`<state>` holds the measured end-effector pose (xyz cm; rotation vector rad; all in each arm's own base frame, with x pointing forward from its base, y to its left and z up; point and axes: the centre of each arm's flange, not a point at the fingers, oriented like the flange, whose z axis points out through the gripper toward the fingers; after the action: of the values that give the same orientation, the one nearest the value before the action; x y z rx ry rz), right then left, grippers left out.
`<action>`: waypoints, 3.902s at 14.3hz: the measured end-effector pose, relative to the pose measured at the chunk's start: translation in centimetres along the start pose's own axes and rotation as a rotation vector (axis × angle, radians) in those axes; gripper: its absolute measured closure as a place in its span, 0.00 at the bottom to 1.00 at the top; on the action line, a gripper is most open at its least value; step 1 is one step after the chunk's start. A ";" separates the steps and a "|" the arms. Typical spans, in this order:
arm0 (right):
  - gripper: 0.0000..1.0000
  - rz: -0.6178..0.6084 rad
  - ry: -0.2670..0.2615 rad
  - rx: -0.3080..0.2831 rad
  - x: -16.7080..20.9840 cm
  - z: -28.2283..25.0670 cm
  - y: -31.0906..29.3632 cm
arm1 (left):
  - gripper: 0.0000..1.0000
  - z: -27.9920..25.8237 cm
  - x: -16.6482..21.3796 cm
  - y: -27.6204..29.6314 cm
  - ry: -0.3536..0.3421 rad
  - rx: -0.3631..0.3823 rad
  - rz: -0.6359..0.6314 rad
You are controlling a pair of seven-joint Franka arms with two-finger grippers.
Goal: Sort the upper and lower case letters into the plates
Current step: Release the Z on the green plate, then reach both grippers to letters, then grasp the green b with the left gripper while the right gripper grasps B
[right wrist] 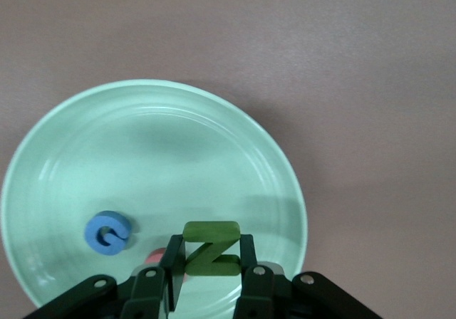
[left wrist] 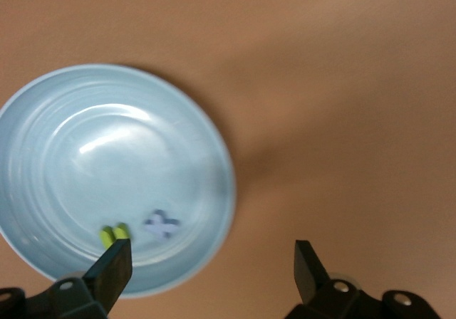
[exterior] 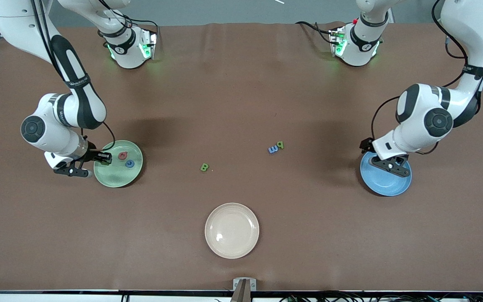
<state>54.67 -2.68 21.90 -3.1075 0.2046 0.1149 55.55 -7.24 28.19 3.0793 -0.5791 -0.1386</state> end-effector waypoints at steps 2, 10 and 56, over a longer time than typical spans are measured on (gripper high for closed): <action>0.65 -0.007 -0.018 -0.001 -0.4 0.9 -0.2 | 0.00 -1.7 1.1 3.7 0.004 -0.002 -0.074; 0.51 -0.013 -0.052 -0.004 -0.8 2.8 -0.5 | 0.00 -0.3 3.1 18.2 -0.015 -0.051 -0.281; 0.73 0.404 0.050 0.006 -3.2 4.9 -39.0 | 0.50 11.5 3.9 29.3 -0.051 0.000 -0.538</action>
<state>56.24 36.53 18.03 -3.0172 0.8281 0.0427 47.58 -35.86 17.01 3.1511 0.2626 -0.2149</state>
